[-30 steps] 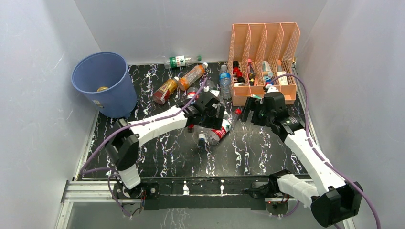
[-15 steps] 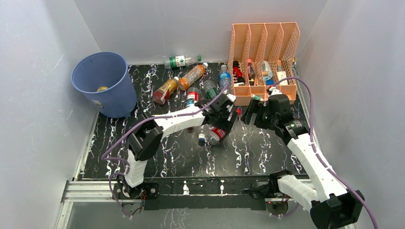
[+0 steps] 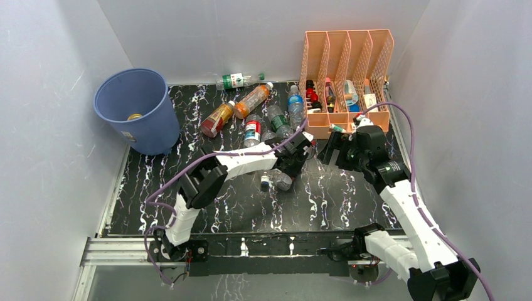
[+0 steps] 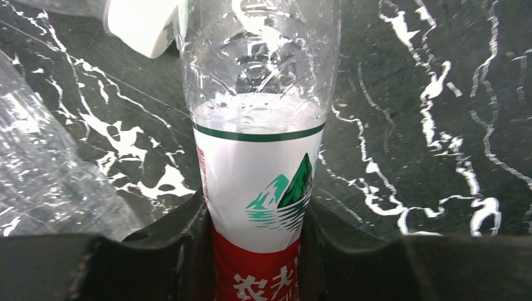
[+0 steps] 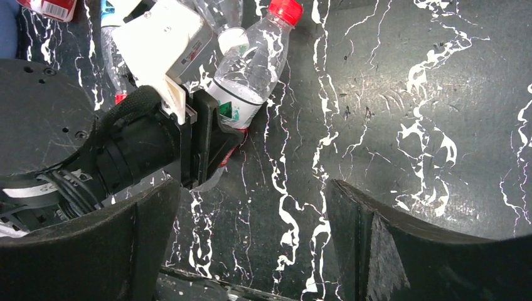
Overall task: Put the plastic bottles in the bin
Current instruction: Pick up the plastic bottle at the center of the board.
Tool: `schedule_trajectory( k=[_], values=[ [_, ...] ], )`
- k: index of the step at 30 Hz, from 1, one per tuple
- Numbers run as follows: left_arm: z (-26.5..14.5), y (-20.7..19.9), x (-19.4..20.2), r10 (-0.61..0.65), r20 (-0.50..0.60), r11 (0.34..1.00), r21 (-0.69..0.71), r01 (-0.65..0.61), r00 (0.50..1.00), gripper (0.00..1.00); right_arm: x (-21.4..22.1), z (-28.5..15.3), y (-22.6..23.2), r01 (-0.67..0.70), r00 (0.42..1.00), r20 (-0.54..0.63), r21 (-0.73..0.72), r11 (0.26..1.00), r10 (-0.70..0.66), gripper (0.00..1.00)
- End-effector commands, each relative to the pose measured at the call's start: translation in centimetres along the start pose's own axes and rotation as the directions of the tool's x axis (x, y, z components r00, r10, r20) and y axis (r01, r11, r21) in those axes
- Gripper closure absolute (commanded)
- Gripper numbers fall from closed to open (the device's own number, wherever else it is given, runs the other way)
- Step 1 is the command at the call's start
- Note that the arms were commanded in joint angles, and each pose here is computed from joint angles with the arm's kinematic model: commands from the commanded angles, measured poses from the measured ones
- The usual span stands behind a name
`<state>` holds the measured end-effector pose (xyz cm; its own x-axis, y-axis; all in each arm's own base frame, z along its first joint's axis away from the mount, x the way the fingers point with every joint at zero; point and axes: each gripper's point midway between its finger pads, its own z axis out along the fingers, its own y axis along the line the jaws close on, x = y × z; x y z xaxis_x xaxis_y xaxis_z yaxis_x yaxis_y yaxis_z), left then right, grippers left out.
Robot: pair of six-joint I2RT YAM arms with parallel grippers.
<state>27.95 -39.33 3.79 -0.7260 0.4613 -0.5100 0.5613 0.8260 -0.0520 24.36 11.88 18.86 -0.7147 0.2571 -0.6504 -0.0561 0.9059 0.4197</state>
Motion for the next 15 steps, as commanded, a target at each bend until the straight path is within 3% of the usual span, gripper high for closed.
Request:
schedule_trajectory(
  k=[1,15],
  values=[
    [-2.9,0.8,-1.8,-0.009,0.047,0.999,-0.039,0.011,0.999,0.87,-1.0,-1.1,0.9,0.000,0.999,0.035,-0.036,0.999,0.001,0.02],
    [-19.0,5.7,-9.8,-0.071,0.318,0.992,-0.072,0.099,0.945,0.84,-1.3,-2.2,1.9,0.006,0.999,0.043,-0.085,0.996,-0.002,0.02]
  ],
)
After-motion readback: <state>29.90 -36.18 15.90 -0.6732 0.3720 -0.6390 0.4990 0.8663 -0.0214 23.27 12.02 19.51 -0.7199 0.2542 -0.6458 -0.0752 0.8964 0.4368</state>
